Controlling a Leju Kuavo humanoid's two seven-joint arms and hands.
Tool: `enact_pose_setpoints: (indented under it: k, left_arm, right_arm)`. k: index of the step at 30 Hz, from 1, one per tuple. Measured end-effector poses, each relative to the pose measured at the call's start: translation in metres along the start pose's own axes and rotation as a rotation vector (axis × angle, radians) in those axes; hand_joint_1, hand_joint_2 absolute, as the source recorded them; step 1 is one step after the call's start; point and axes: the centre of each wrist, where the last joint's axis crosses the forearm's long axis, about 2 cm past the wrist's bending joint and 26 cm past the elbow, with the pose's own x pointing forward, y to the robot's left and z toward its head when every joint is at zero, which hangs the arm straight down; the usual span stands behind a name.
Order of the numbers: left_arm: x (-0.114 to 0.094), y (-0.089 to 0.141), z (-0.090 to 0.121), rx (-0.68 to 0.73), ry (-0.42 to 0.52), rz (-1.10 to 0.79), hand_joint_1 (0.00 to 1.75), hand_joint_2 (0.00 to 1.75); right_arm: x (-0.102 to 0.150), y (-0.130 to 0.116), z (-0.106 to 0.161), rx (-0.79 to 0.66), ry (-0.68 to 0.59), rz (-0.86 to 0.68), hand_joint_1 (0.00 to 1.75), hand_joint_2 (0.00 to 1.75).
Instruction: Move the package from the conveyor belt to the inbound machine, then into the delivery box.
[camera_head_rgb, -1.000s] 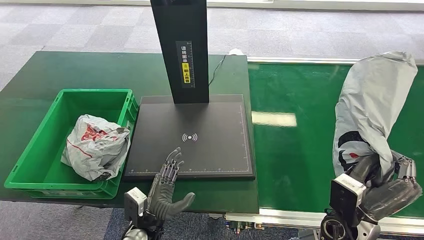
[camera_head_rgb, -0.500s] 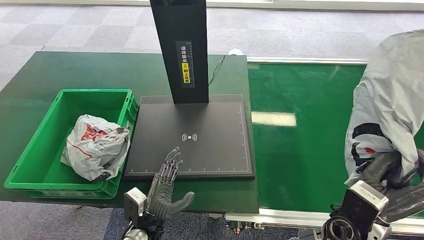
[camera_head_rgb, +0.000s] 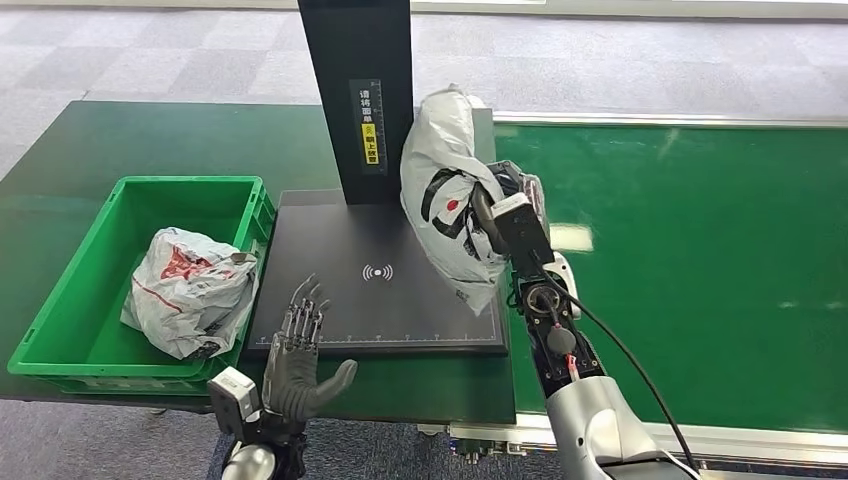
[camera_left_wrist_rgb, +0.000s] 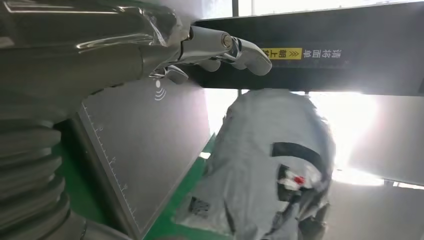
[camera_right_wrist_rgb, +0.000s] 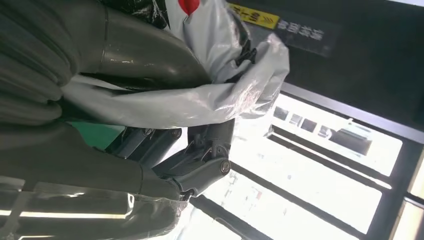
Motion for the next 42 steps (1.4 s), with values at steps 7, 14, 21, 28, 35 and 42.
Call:
enact_pose_setpoints:
  k: [7,14,21,28,35,42]
  left_arm:
    - [0.000,0.003,0.004,0.003,0.005,-0.008,0.00,1.75]
    - [0.000,0.004,0.006,0.004,0.008,-0.010,0.00,1.75]
    - [0.000,0.004,0.005,0.002,0.008,-0.009,0.00,1.75]
    - [0.000,0.005,0.004,-0.003,0.007,-0.003,0.00,1.75]
    - [0.000,0.006,0.004,0.001,0.007,-0.004,0.00,1.75]
    - [0.000,0.007,0.005,0.001,0.008,-0.004,0.00,1.75]
  right_arm:
    - [-0.008,0.001,0.003,0.072,0.076,0.028,1.75,1.75]
    - [-0.012,0.003,0.005,0.107,0.108,0.030,1.75,1.75]
    - [-0.015,0.006,0.009,0.170,0.142,0.008,1.75,1.75]
    - [-0.015,0.023,0.013,0.405,0.134,-0.067,1.75,1.75]
    - [-0.011,0.041,0.014,0.498,0.147,-0.037,1.75,1.75]
    - [-0.010,0.045,0.015,0.549,0.145,-0.032,0.67,1.75]
